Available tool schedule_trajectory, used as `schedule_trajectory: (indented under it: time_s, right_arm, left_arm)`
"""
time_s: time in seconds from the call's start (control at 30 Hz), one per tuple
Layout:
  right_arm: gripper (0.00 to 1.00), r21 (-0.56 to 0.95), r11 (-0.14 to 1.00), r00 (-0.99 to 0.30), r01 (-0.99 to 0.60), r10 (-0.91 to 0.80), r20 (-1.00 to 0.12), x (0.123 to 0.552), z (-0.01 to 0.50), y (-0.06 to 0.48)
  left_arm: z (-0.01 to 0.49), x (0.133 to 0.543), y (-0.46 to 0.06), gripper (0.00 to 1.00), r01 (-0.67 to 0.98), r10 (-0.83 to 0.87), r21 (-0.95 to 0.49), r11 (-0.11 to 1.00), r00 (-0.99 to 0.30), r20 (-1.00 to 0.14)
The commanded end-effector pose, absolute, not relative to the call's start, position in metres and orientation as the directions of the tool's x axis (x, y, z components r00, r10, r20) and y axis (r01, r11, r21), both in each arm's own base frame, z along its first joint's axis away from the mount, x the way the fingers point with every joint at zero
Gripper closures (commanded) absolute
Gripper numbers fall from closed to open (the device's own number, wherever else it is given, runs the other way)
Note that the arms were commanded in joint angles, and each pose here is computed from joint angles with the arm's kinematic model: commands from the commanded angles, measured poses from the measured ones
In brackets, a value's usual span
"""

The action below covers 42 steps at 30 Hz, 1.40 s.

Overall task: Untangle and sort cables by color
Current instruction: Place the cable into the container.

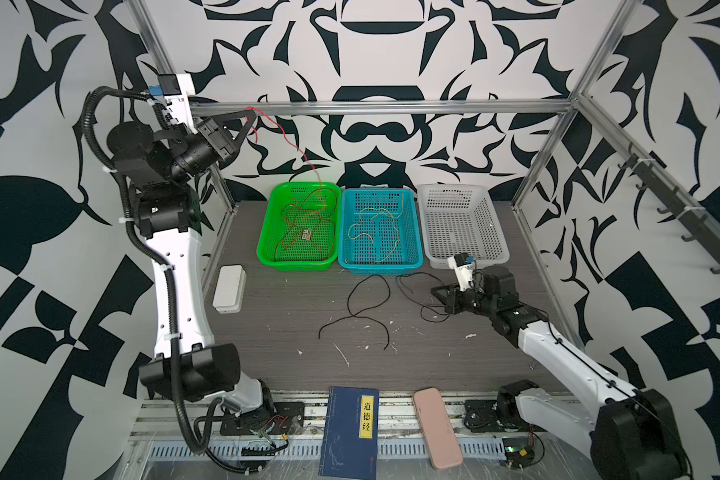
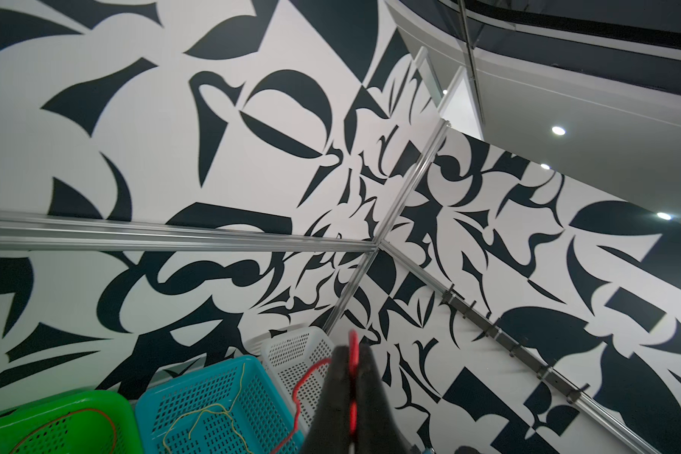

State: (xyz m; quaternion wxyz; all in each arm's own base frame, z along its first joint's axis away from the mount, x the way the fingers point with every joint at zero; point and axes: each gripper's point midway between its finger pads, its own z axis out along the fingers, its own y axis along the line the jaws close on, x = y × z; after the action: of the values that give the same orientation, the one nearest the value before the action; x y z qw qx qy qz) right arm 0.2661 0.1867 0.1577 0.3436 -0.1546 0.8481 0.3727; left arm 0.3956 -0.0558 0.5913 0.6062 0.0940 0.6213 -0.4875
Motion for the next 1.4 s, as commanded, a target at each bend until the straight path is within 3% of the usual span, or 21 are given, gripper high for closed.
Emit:
schedule_trajectory:
  time_s: [0.0,0.23,0.57,0.83,1.37]
  right_arm:
    - [1.0,0.544,0.562,-0.711,-0.623,-0.117,-0.694,0.242,0.172,0.216]
    - [1.0,0.567,0.547,-0.714,-0.616,-0.084,-0.695,0.247,0.173,0.224]
    - [1.0,0.544,0.585,-0.71,-0.601,-0.079,-0.7,0.247,0.17,0.217]
    - [1.0,0.524,0.609,-0.713,-0.595,-0.099,-0.694,0.243,0.162,0.212]
    - [1.0,0.532,0.609,-0.722,-0.589,-0.1,-0.685,0.249,0.162,0.215]
  left_arm:
    - [0.591,0.416,-0.045,1.0,0.694,-0.496,-0.484,0.533,-0.207,-0.843]
    - [0.537,0.483,-0.025,1.0,0.6,-0.519,-0.556,0.575,-0.257,-0.815]
    - [0.44,0.551,-0.053,1.0,0.477,-0.433,-0.564,0.674,-0.365,-0.825]
    - [0.382,0.581,-0.064,1.0,0.436,-0.441,-0.652,0.62,-0.494,-0.749]
    - [0.245,0.639,-0.079,0.99,0.281,-0.413,-0.733,0.619,-0.677,-0.609]
